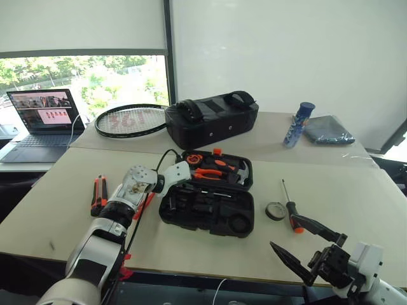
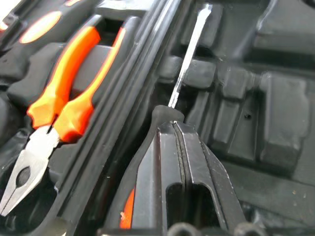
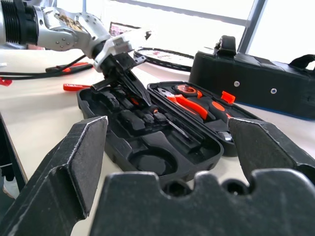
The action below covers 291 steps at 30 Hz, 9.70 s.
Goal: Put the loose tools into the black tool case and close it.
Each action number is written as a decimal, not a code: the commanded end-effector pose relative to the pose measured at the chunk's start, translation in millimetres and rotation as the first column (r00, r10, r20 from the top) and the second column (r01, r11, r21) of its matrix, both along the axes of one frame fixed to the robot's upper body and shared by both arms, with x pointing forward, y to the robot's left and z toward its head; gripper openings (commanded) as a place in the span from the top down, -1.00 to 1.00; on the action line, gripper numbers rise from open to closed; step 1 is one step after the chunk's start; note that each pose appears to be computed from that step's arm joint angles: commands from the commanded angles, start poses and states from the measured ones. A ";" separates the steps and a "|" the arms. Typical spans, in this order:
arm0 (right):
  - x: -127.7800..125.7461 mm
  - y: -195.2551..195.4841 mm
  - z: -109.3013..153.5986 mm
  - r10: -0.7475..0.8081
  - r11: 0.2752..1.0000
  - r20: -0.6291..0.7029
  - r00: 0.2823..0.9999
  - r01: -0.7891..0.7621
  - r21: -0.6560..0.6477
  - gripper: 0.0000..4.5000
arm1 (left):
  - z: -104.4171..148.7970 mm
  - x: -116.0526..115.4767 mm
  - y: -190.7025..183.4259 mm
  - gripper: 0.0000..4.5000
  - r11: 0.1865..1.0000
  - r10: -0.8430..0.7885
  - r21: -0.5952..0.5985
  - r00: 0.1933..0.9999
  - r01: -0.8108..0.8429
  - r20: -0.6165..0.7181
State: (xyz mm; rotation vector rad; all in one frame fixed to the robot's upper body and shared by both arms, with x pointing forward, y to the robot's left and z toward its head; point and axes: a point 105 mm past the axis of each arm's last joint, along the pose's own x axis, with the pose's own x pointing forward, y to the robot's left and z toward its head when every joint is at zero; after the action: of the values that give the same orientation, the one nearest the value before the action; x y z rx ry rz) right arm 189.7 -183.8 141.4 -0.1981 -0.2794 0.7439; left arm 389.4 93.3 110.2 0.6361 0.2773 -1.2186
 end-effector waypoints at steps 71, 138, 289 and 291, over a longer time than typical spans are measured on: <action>58.1 -92.3 -35.1 -0.490 0.872 -0.603 0.629 0.369 -0.322 -1.00 | 31.1 -140.9 89.1 -0.99 0.886 0.081 -0.460 0.997 -0.067 0.010; 147.5 76.0 8.4 -0.018 0.584 -0.555 0.832 -0.442 -0.681 0.54 | 23.8 -149.7 82.6 -1.00 0.869 0.108 -0.486 0.994 -0.093 0.002; 40.4 43.5 51.1 0.381 0.912 -0.118 0.917 -0.394 -0.118 -1.00 | 39.8 -43.5 135.0 0.81 0.796 0.492 -0.303 0.852 -0.524 -0.180; 39.5 42.0 51.2 0.378 0.913 -0.118 0.918 -0.391 -0.119 -1.00 | 62.0 -49.5 122.2 0.81 0.854 0.353 -0.378 0.932 -0.357 -0.083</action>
State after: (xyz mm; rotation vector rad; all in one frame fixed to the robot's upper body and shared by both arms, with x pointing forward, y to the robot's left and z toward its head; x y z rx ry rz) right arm 234.6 -141.3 181.2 -0.2088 -0.1307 1.1585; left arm 344.0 227.2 133.2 0.1612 0.3451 -0.7473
